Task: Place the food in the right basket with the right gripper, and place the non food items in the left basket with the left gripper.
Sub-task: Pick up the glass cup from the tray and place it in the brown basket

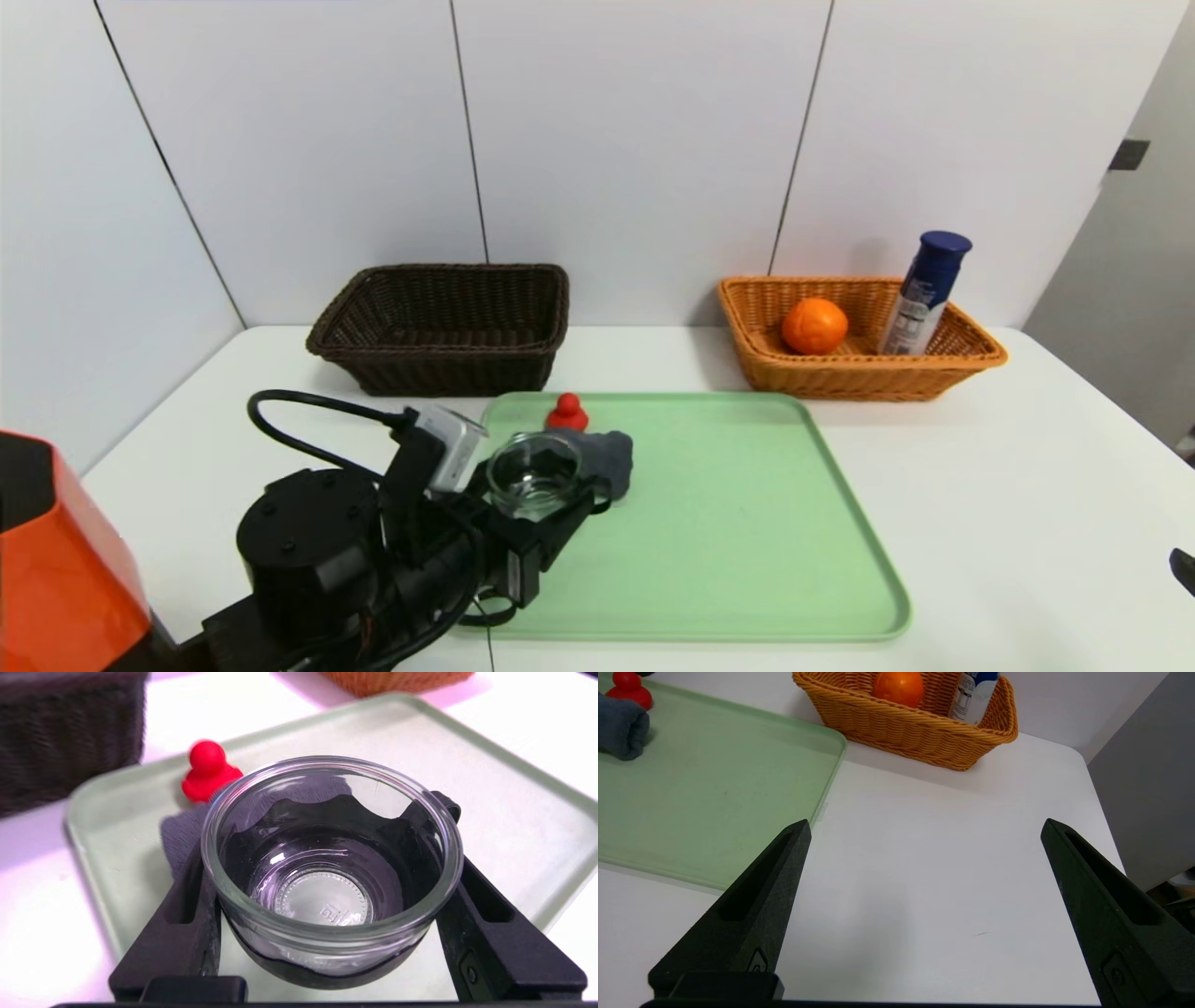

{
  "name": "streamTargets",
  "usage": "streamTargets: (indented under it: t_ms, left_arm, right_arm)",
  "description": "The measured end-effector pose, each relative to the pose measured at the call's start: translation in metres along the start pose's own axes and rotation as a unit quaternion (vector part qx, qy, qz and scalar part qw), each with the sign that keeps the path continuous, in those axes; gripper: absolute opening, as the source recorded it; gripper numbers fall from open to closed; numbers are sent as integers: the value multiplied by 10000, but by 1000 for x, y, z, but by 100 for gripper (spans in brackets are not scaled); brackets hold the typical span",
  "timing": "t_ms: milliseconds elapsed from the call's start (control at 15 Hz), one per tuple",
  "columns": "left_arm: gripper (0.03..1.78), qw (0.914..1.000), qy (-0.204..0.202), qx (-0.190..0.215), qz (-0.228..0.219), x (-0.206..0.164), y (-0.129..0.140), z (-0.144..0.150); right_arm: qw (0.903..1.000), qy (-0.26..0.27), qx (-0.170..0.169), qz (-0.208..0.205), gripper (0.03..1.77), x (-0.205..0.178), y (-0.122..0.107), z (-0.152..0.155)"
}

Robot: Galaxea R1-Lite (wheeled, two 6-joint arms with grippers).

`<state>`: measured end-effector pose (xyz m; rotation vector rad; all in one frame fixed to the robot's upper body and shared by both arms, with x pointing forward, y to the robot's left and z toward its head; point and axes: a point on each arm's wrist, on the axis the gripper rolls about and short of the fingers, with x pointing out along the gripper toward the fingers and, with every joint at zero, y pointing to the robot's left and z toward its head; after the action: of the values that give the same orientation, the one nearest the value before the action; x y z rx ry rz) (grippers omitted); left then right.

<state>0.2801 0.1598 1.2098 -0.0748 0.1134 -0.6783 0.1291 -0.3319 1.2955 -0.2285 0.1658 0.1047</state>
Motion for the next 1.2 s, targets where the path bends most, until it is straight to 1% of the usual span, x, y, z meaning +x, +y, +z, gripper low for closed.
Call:
streamTargets:
  t_ms: [333, 533, 733, 867, 1067, 1200]
  left_arm:
    - [125, 9995, -307, 47, 61, -15, 3, 16]
    - [125, 9977, -491, 297, 356, -17, 20, 25]
    - [125, 9950, -752, 357, 559, -14, 31, 40]
    - [125, 9937, -790, 358, 704, -9, 37, 54]
    - [125, 9912, -854, 365, 942, 1, 53, 83]
    - [125, 9909, -718, 362, 1084, 6, 69, 99]
  right_arm:
    - [10000, 44, -10, 19, 170, 1, 1, -2]
    - [10000, 61, -15, 19, 170, 1, 1, -3]
    - [10000, 85, -16, 32, 170, 2, 1, -5]
    - [10000, 78, -15, 33, 170, 2, 1, -5]
    - [10000, 79, -15, 26, 170, 2, 1, -5]
    - [10000, 52, -10, 69, 170, 1, 1, -4]
